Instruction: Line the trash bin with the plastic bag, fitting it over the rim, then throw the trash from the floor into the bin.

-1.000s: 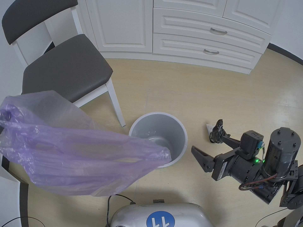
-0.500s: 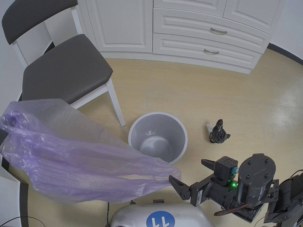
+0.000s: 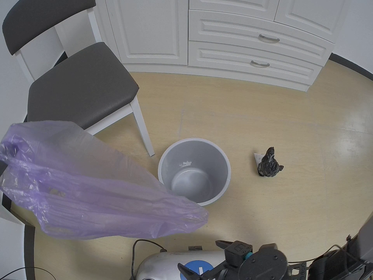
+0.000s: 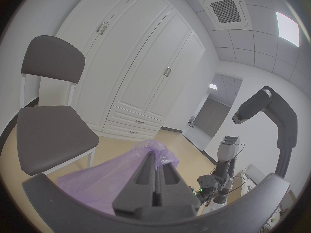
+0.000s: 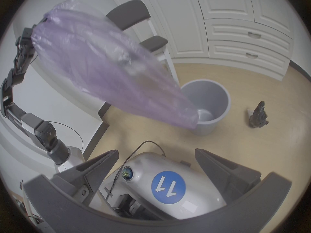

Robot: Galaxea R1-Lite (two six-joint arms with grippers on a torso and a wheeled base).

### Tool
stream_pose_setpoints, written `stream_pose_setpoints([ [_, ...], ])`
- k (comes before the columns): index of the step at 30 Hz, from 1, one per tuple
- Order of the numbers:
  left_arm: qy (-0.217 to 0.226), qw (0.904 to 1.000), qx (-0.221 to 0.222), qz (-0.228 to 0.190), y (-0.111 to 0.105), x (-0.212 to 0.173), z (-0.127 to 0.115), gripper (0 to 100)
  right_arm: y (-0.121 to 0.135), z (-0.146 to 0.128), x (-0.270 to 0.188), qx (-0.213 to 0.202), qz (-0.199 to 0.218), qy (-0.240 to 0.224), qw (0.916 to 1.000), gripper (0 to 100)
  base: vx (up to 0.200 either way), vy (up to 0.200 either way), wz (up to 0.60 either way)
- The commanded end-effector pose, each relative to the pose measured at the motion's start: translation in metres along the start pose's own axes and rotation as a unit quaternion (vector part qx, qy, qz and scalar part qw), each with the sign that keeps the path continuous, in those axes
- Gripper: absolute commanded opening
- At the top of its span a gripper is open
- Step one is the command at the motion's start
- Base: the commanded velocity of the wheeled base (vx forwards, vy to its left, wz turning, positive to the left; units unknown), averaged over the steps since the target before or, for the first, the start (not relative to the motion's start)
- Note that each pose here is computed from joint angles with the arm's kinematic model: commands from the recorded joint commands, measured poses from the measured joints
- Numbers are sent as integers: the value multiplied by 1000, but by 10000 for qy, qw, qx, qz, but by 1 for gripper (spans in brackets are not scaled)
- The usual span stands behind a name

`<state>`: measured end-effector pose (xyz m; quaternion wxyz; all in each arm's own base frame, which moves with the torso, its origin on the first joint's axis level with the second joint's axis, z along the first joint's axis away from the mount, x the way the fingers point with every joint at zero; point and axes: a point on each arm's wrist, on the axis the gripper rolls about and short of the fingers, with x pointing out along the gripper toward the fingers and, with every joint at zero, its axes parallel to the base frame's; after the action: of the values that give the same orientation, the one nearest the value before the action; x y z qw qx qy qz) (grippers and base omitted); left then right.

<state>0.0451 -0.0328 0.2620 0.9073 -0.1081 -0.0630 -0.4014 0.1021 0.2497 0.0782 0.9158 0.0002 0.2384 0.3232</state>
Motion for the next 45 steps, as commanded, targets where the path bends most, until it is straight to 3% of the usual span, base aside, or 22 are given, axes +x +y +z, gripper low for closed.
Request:
stream_pose_setpoints([
  [1,-22,10000,7,-29,-1,-1,0,0,3,-18,19,-12,-60,220,9997,100,0,0,0],
  [9,-139,9999,44,-78,-3,-8,3,0,-20,35,-28,-39,17,-876,9961,100,0,0,0],
  [14,-170,9997,168,-74,-4,-10,3,0,-42,62,-46,-50,-320,-1445,9890,100,0,0,0],
  [19,-205,9994,280,-87,-5,-12,2,0,-66,76,-48,-7,-784,-1683,9826,100,0,0,0],
  [29,-186,9993,279,-146,-5,-12,1,0,-73,53,2,-15,-899,-925,9916,100,0,0,0],
  [38,-207,9992,284,-211,-6,-14,2,0,-71,33,41,323,-935,-529,9937,100,0,0,0],
  [45,-186,9992,277,-207,-6,-14,0,0,-60,7,62,282,-702,-386,9964,100,0,0,0],
])
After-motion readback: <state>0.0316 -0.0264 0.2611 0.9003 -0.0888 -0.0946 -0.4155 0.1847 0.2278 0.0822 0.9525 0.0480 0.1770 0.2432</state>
